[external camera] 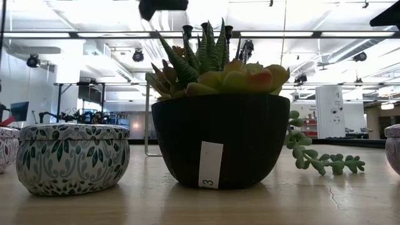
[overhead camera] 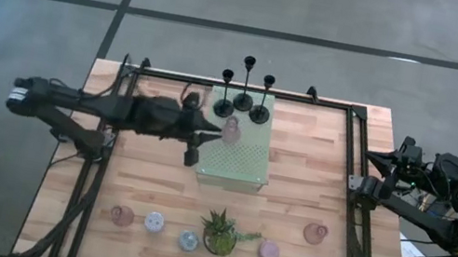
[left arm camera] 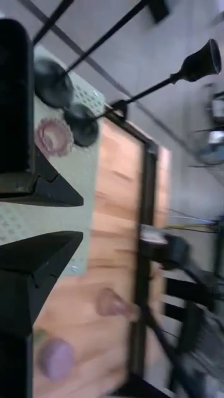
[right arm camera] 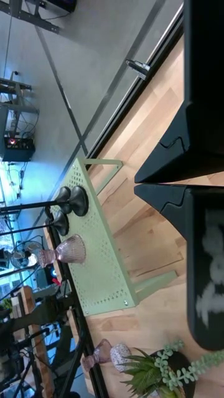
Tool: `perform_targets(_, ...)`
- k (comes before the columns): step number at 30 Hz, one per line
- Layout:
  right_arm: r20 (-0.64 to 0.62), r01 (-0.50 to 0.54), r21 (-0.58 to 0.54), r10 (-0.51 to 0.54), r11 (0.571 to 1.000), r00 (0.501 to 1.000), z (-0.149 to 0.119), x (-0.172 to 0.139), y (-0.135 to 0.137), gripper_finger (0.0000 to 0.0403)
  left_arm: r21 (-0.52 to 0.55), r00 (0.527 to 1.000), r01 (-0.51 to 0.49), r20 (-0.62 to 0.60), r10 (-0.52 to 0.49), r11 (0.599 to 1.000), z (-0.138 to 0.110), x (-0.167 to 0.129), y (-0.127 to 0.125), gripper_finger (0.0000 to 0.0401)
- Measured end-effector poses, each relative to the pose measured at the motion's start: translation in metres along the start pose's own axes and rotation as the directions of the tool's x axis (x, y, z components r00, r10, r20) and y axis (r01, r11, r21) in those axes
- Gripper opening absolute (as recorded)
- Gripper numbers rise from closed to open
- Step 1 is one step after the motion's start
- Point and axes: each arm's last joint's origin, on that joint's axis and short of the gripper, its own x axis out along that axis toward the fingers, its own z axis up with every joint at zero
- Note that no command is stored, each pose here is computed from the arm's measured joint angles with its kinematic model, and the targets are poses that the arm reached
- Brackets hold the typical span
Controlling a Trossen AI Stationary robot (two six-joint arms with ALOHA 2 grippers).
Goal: Pick & Place candle stick holders
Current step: Put the top pink candle holder on the shelf
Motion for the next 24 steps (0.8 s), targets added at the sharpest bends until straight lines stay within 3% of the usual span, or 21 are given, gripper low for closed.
perform_targets(6, 0.000, 0.000, 0.000, 0.000, 1.000, 1.000, 0.000, 0.000, 0.000, 0.0008, -0.060, 0.999, -0.006, 0.035, 0.008, 0.998, -0.065, 0.009, 0.001, 0.0078)
perform_targets(10, 0.000, 0.000, 0.000, 0.000, 1.000, 1.000, 0.000, 0.000, 0.000, 0.0008, -0.109, 0.997, -0.027, 0.063, 0.034, 0.994, -0.087, 0.015, 0.003, 0.0086)
perform_targets(19, 0.000, 0.000, 0.000, 0.000, 1.000, 1.000, 0.000, 0.000, 0.000, 0.0008, -0.133, 0.983, -0.141, 0.096, 0.154, 0.981, -0.094, 0.037, 0.019, 0.0198)
perform_targets(24, 0.000, 0.000, 0.000, 0.000, 1.000, 1.000, 0.000, 0.000, 0.000, 0.0008, -0.138, 0.978, -0.178, 0.087, 0.191, 0.974, -0.090, 0.053, 0.022, 0.0209)
